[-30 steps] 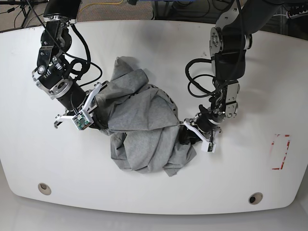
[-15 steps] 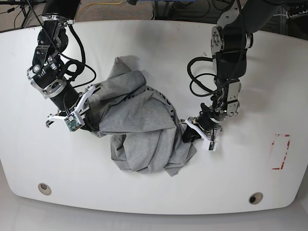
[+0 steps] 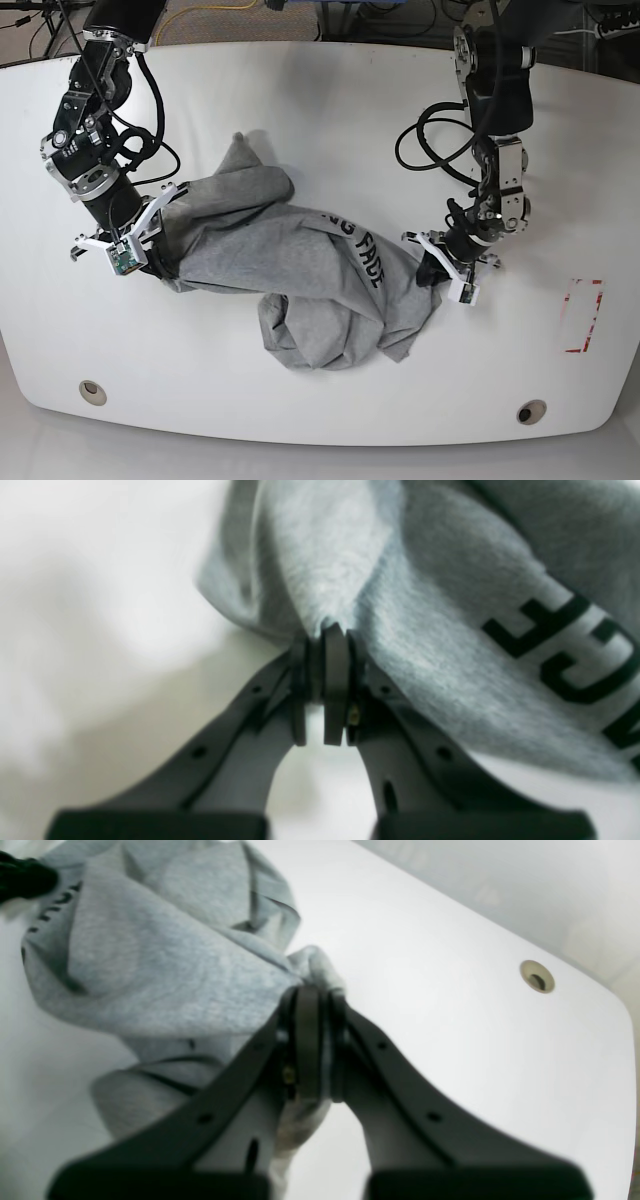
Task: Fold the T-shirt properly
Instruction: 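Pull the grippers apart and lift the shirt, stretching it between them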
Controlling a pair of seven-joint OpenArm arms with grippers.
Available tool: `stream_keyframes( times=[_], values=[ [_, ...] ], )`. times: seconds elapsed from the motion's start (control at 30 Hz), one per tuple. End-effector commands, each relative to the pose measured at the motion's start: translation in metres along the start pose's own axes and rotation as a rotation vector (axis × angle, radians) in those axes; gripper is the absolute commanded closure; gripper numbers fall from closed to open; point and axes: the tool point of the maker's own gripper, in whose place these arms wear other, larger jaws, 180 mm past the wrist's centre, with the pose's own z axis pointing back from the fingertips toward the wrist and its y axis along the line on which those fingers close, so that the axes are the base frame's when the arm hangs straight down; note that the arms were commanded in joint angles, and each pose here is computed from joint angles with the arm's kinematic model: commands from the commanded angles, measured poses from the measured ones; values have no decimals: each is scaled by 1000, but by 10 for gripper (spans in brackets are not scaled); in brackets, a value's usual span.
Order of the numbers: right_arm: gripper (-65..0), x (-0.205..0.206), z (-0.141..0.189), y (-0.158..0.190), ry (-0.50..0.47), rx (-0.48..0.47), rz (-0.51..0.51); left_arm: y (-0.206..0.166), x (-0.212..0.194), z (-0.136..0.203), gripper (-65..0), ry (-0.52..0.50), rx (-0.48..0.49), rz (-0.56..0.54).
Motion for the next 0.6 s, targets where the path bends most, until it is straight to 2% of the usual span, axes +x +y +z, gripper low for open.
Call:
stream_keyframes(
  times=[0.0,0.3,0.57],
  values=[
    [-29,18,3,-7,-61,-16,17,13,31,19,0,-71,37,-70],
    [-29,37,-2,-21,-105,-45,25,21,67,67,0,-124,120,-208],
    [-29,66,-10,-39,-172,-83,16,31,125,105,0,-194,224,-298]
  ],
)
